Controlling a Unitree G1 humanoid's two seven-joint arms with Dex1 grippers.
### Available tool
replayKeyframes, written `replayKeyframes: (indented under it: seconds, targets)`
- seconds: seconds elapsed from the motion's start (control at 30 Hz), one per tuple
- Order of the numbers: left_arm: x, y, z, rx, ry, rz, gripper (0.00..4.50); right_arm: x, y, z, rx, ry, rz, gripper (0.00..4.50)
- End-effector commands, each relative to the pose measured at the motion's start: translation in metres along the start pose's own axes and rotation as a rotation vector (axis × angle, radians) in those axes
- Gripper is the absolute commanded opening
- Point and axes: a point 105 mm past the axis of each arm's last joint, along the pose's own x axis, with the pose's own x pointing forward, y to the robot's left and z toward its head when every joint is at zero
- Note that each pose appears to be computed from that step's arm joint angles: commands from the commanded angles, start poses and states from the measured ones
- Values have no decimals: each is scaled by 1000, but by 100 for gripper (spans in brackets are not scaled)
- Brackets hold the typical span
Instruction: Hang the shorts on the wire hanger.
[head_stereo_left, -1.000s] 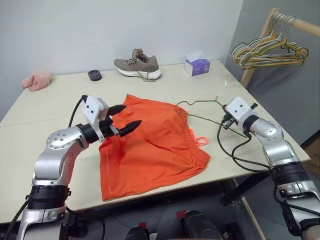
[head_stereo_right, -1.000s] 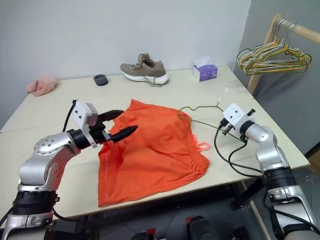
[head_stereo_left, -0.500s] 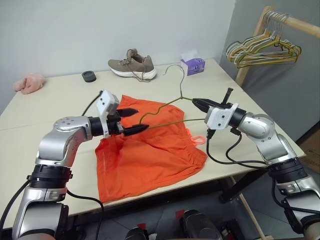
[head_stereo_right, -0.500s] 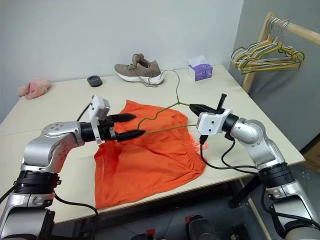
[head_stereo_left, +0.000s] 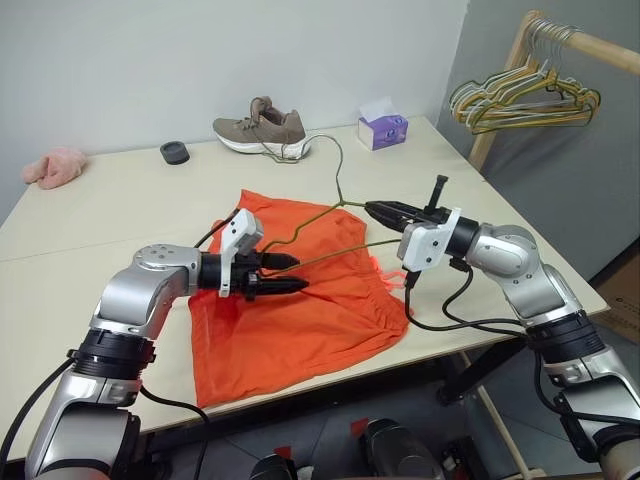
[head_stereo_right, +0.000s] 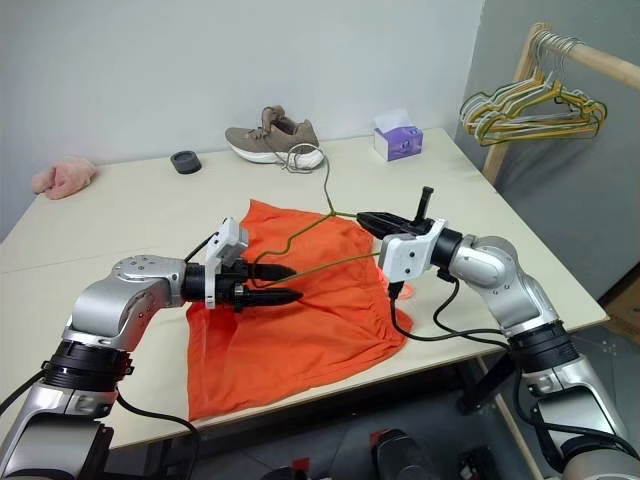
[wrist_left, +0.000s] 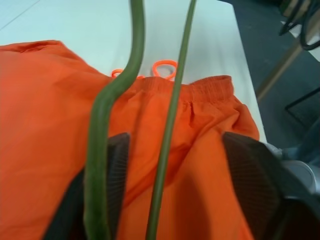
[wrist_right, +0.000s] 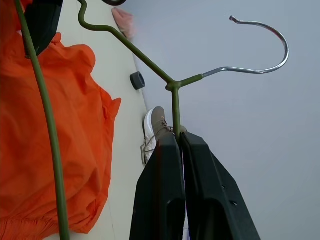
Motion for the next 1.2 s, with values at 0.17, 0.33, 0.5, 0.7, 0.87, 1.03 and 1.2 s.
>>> replayKeyframes:
  seconds: [0.17, 0.33, 0.5, 0.7, 0.87, 1.03, 1.2]
  targets:
    - [-1, -5, 5, 39, -20, -10, 23, 2, -3, 22, -13, -101, -10, 0]
    - [-3, -7, 0, 32, -17, -4, 3, -1, 7, 25, 6, -119, 43, 0]
    - [-5, -6, -3, 45, -9, 23, 0, -6, 3, 28, 85, -118, 40, 103]
    - [-5, -4, -7, 75, 12, 44, 0, -16, -10, 24, 283, -56, 34, 303]
    - [-10, -2, -11, 139, 60, 65, 0, -34, -15, 12, 556, 85, 118, 447]
    - [-15, -5, -12, 208, 111, 53, 0, -46, 7, 6, 672, 246, 302, 447]
    - [-14, -12, -15, 259, 153, 21, 0, -38, 21, -9, 673, 338, 382, 447]
